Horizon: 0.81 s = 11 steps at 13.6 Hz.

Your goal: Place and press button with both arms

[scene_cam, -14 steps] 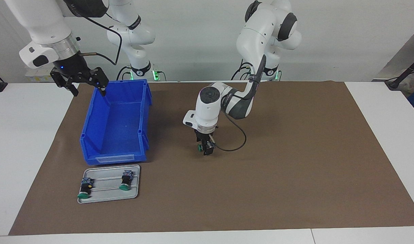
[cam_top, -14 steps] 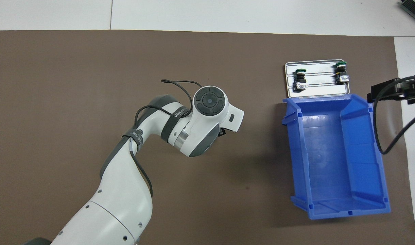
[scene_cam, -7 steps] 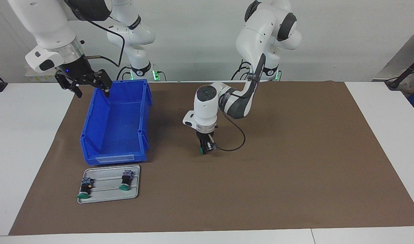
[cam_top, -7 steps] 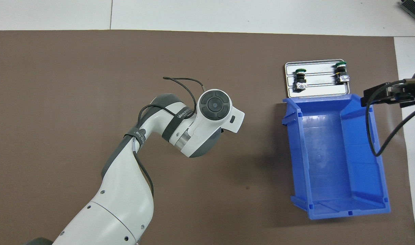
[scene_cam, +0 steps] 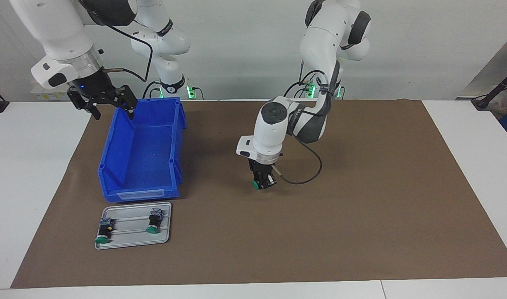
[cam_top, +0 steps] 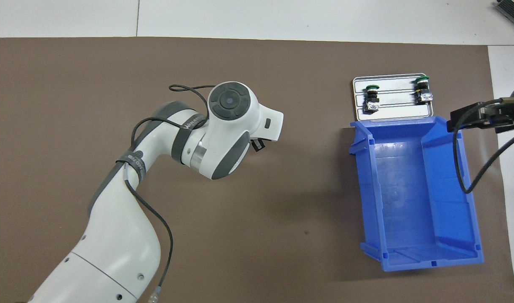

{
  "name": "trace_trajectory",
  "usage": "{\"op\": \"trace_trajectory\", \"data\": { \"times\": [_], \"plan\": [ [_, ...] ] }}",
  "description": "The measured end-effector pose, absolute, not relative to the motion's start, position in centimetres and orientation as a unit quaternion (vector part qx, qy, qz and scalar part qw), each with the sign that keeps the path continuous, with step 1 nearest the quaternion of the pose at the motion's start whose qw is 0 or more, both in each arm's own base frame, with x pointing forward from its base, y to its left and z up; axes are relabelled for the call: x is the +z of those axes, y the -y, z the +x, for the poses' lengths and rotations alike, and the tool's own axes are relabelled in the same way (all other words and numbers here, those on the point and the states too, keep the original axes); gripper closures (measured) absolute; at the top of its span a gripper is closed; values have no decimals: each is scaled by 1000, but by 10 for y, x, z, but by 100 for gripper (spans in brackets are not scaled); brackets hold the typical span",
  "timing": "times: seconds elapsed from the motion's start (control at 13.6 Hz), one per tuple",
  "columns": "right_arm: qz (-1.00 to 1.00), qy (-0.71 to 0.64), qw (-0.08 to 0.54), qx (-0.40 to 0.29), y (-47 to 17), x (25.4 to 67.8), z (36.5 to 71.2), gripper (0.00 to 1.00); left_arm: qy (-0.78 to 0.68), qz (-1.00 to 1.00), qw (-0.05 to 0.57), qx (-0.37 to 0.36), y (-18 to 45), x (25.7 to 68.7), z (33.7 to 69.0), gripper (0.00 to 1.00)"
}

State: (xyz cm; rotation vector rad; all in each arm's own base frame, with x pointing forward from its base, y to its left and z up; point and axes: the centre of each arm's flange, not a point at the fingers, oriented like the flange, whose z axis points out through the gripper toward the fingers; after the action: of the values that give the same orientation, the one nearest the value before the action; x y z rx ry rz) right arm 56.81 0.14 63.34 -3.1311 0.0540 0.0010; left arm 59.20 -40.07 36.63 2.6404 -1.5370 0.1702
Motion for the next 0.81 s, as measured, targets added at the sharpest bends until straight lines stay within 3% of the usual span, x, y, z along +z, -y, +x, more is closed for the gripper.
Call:
{"op": "trace_trajectory", "data": {
  "times": [0.37, 0.81],
  "plan": [
    [-1000, -17, 5, 0, -1, 633, 568, 1, 475, 871, 112, 61, 309, 402, 602, 66],
    [-1000, -17, 5, 0, -1, 633, 568, 1, 478, 851, 195, 98, 186, 399, 604, 66]
  ]
}}
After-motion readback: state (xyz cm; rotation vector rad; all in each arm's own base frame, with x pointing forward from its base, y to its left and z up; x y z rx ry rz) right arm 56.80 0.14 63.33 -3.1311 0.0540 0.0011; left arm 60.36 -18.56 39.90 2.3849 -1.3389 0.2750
